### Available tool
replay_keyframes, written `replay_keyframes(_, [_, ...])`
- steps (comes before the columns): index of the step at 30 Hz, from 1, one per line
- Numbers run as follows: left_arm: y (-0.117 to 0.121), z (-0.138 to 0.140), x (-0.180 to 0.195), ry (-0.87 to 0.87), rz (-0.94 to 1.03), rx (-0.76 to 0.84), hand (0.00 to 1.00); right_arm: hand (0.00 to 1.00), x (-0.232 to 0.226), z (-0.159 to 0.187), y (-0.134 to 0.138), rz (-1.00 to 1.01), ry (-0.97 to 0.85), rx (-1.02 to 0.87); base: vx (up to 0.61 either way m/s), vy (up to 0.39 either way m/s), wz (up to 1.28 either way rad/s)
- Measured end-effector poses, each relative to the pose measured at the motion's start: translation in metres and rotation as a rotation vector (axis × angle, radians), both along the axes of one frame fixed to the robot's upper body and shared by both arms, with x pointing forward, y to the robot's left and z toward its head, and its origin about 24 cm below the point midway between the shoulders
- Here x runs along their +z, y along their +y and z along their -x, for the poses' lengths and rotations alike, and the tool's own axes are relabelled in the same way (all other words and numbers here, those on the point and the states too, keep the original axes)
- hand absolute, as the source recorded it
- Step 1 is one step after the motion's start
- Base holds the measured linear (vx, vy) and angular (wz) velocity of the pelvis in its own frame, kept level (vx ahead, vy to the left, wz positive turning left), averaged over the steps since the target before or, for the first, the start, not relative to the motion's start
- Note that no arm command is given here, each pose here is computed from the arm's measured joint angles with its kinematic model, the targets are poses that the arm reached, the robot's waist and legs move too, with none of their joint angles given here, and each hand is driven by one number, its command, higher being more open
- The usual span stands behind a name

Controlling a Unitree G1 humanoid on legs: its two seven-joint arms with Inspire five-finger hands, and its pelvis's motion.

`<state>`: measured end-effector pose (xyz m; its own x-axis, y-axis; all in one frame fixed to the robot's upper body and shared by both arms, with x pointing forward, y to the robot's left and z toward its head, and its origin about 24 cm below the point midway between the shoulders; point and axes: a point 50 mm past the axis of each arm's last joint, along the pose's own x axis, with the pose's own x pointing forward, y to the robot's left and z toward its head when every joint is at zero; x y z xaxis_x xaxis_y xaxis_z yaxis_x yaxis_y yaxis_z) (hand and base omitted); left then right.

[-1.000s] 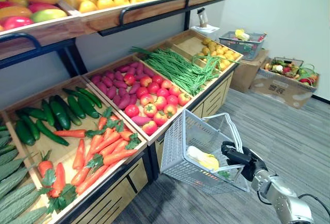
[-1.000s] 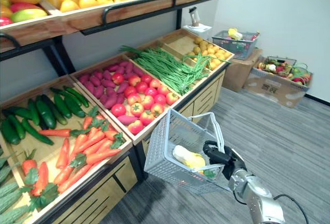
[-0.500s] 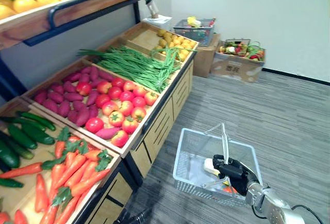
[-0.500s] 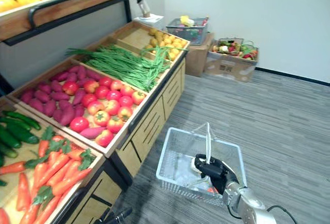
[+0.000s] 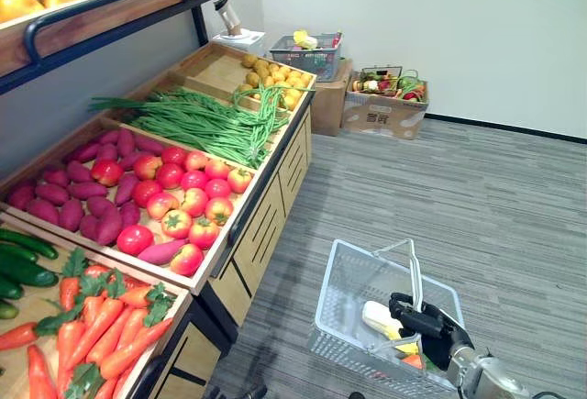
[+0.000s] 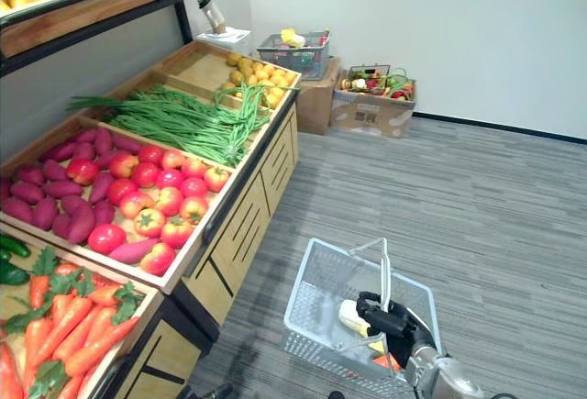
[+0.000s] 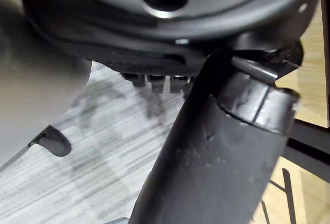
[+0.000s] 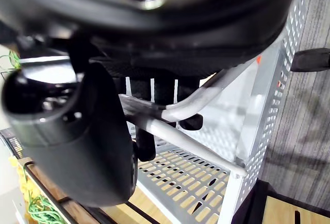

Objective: Pick vegetable in the basket

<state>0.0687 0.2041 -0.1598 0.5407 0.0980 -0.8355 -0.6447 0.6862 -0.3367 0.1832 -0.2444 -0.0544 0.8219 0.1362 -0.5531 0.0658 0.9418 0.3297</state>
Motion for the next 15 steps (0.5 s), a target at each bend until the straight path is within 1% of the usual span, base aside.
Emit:
replay_keyframes(8, [0.006,0.004,0.000,0.017,-0.018,0.001,1.00,0.00,-0.013,0.018,0.007,-0.038,0.049,-0.030,-0.05,0.030,-0.37])
replay_keyframes(12, [0.023,0.012,0.002,0.039,-0.076,-0.008,1.00,0.00,-0.022,0.031,0.018,-0.082,0.081,-0.053,-0.09,0.035,-0.25])
replay_keyframes(15, [0.030,0.021,0.002,0.071,-0.095,-0.003,1.00,0.00,-0.022,0.032,0.017,-0.082,0.075,-0.058,-0.02,-0.005,-0.17])
